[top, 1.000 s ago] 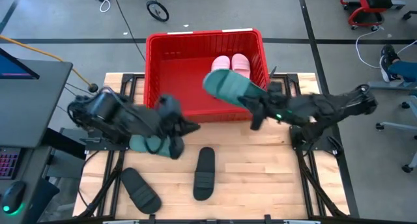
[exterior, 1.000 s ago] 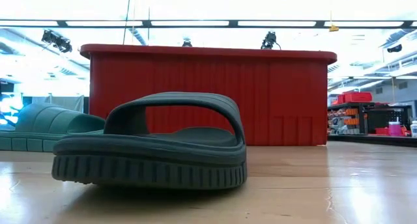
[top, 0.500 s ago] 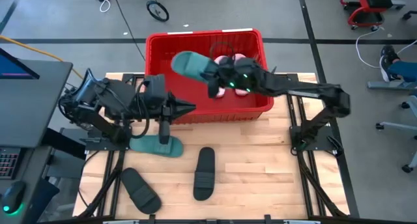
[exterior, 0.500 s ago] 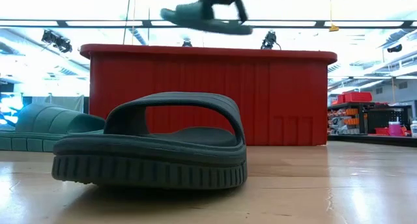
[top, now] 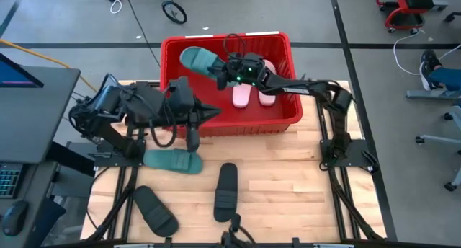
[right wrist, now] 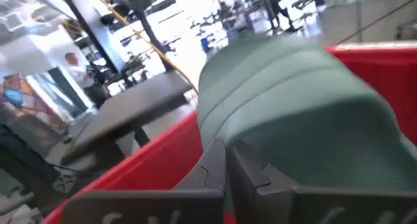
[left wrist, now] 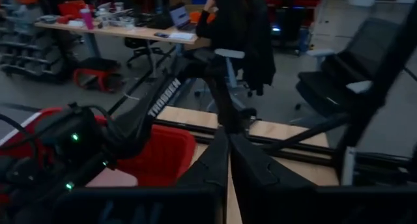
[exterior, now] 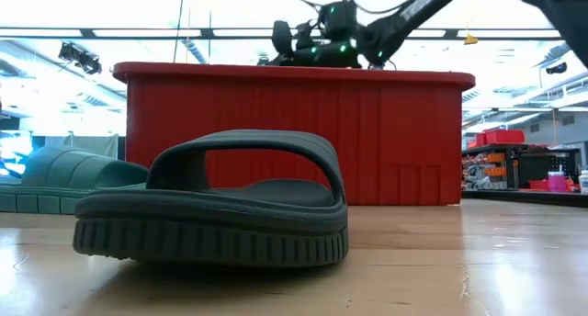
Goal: Pick and place slides into bin
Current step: Put the bottom green slide into the red container
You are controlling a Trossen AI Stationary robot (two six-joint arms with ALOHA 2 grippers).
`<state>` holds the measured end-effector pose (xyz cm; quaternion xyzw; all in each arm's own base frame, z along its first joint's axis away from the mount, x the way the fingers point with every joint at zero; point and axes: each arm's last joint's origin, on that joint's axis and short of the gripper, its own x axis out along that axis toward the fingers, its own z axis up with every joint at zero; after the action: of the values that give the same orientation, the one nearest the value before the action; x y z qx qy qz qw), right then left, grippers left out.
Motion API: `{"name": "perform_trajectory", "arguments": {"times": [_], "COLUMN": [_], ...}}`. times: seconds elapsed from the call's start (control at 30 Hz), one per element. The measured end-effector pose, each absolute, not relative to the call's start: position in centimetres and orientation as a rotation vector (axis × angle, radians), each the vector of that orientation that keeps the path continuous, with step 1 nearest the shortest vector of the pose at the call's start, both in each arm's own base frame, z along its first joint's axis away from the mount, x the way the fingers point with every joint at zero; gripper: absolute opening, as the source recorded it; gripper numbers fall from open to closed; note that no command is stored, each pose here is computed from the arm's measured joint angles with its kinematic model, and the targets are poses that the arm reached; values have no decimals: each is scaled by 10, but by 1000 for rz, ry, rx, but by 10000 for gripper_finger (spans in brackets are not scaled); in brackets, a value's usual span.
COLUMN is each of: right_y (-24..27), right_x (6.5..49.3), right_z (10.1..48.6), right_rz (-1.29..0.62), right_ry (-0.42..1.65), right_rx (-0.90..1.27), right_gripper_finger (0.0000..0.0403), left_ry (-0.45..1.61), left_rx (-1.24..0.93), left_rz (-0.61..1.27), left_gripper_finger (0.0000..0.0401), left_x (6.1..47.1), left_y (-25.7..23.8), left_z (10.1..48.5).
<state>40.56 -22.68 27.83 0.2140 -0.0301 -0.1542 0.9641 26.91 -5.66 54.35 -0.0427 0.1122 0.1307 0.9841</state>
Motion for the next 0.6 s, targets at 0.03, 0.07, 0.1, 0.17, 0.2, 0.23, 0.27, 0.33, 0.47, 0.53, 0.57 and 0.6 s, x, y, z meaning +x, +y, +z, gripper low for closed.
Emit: {"name": "perform_trajectory", "arguments": {"times": [0.03, 0.07, 0.1, 0.17, 0.2, 0.23, 0.27, 0.33, 0.47, 0.53, 0.57, 0.6], "right_y": [-233, -240, -247, -262, -269, -276, -282, -291, -306, -311, -313, -314], "right_x": [409, 412, 415, 423, 427, 431, 435, 444, 453, 453, 453, 453], "right_z": [272, 267, 260, 246, 241, 238, 238, 241, 245, 244, 243, 244], "right_rz": [-309, -305, -292, -256, -236, -226, -227, -228, -267, -320, -340, -366], "right_ry": [-50, -34, -8, 42, 63, 78, 80, 101, 215, 297, 331, 354], "right_rx": [437, 444, 454, 475, 481, 478, 475, 470, 432, 399, 387, 369], "right_gripper_finger": [4, 4, 4, 4, 4, 4, 4, 5, 4, 4, 4, 4], "left_ry": [225, 225, 224, 222, 222, 221, 219, 216, 203, 199, 197, 195], "left_rx": [-87, -88, -90, -96, -97, -99, -106, -122, -177, -196, -203, -213], "left_rz": [273, 286, 299, 320, 331, 341, 352, 374, 412, 424, 429, 434], "left_gripper_finger": [24, 24, 23, 20, 18, 16, 14, 11, 12, 15, 17, 19], "left_x": [270, 270, 271, 272, 272, 273, 273, 274, 274, 275, 275, 275], "left_y": [-54, -51, -47, -42, -39, -36, -33, -27, -19, -16, -14, -13], "left_z": [544, 544, 544, 544, 544, 544, 544, 544, 544, 544, 544, 544]}}
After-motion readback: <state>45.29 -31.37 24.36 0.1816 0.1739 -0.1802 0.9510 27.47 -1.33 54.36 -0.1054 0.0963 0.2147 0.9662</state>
